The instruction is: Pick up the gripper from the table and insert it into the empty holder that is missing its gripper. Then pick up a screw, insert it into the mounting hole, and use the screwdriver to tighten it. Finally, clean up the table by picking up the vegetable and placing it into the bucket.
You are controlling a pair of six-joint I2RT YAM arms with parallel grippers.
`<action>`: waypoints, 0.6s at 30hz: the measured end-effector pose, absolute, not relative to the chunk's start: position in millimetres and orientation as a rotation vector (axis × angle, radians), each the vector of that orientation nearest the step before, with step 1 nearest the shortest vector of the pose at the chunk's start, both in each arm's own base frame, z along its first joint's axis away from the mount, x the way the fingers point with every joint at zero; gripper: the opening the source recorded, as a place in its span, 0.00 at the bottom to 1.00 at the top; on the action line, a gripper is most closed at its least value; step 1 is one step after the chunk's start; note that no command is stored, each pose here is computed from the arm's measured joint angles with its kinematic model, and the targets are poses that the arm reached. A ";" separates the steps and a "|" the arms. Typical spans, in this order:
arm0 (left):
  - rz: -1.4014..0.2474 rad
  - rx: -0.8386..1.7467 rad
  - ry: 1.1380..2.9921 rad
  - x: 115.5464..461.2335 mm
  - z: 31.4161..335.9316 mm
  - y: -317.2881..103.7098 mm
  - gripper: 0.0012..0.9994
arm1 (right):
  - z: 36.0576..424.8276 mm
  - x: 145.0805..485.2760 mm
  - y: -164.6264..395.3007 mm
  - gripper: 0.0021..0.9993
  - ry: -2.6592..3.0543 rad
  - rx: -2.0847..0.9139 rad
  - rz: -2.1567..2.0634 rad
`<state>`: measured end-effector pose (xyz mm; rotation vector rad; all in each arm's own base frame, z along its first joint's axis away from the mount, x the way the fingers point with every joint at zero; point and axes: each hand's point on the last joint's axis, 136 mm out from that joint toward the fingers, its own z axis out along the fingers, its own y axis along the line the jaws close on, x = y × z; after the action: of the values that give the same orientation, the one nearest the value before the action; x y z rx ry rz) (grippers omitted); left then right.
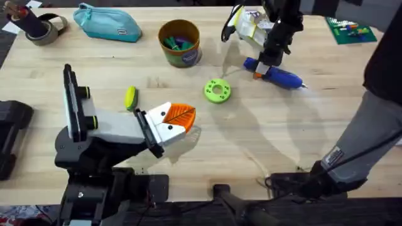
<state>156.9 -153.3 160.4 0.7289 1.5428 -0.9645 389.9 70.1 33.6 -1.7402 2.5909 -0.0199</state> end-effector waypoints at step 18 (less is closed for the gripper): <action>-0.941 0.687 1.532 163.3 167.3 -150.0 0.99 | 189.2 354.4 81.0 1.00 2.421 -1.653 -0.125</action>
<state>163.3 -150.0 167.3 0.6869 1.5318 -0.9409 354.4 81.0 189.2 -1.6527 2.4210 -0.1250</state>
